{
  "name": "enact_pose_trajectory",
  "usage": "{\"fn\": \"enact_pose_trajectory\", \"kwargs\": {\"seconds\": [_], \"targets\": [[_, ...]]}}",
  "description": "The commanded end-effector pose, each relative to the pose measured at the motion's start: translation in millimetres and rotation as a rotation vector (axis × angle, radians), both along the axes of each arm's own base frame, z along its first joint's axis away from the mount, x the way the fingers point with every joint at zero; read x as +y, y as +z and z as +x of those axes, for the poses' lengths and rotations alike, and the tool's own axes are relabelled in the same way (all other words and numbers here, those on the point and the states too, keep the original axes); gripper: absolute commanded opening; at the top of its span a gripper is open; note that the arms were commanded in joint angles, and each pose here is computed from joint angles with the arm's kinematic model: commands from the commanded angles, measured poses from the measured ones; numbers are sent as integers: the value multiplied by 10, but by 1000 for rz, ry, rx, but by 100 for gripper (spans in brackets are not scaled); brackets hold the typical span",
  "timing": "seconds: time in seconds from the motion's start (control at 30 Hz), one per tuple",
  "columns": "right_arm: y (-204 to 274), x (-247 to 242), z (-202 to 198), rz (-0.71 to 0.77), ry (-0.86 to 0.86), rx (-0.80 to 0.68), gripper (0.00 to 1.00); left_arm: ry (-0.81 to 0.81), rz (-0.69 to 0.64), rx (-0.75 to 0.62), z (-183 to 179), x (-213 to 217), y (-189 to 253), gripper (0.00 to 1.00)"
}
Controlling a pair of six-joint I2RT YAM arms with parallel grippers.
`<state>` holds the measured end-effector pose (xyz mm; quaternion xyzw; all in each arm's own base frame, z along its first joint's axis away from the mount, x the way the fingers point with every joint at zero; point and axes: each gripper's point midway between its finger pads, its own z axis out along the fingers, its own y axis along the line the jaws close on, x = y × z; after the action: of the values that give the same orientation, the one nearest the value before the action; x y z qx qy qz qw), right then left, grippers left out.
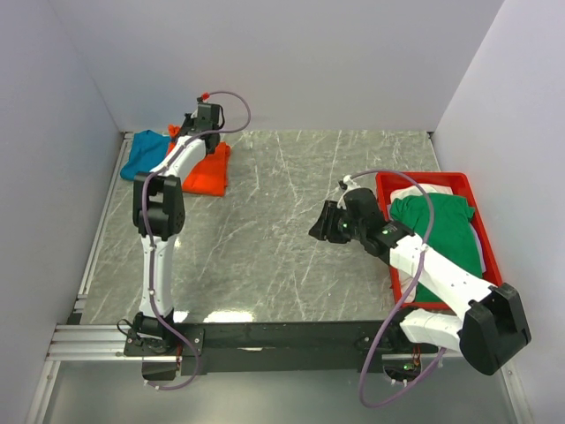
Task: Fold and stack the t-shirts
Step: Neatly place the folded tshirt to the corner
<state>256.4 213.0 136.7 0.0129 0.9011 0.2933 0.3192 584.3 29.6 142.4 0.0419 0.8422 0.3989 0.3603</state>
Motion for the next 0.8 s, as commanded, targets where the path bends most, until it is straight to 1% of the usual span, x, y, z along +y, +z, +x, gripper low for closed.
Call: {"fn": "enact_pose_trajectory", "kwargs": {"seconds": [0.0, 0.33, 0.77], "targets": [[79, 22, 38, -12, 3, -32, 47, 7, 68, -158, 31, 135, 809, 0], [113, 24, 27, -25, -11, -26, 47, -14, 81, -219, 50, 211, 1272, 0], [176, 109, 31, -40, -12, -24, 47, -76, 82, -236, 119, 245, 1531, 0]]}}
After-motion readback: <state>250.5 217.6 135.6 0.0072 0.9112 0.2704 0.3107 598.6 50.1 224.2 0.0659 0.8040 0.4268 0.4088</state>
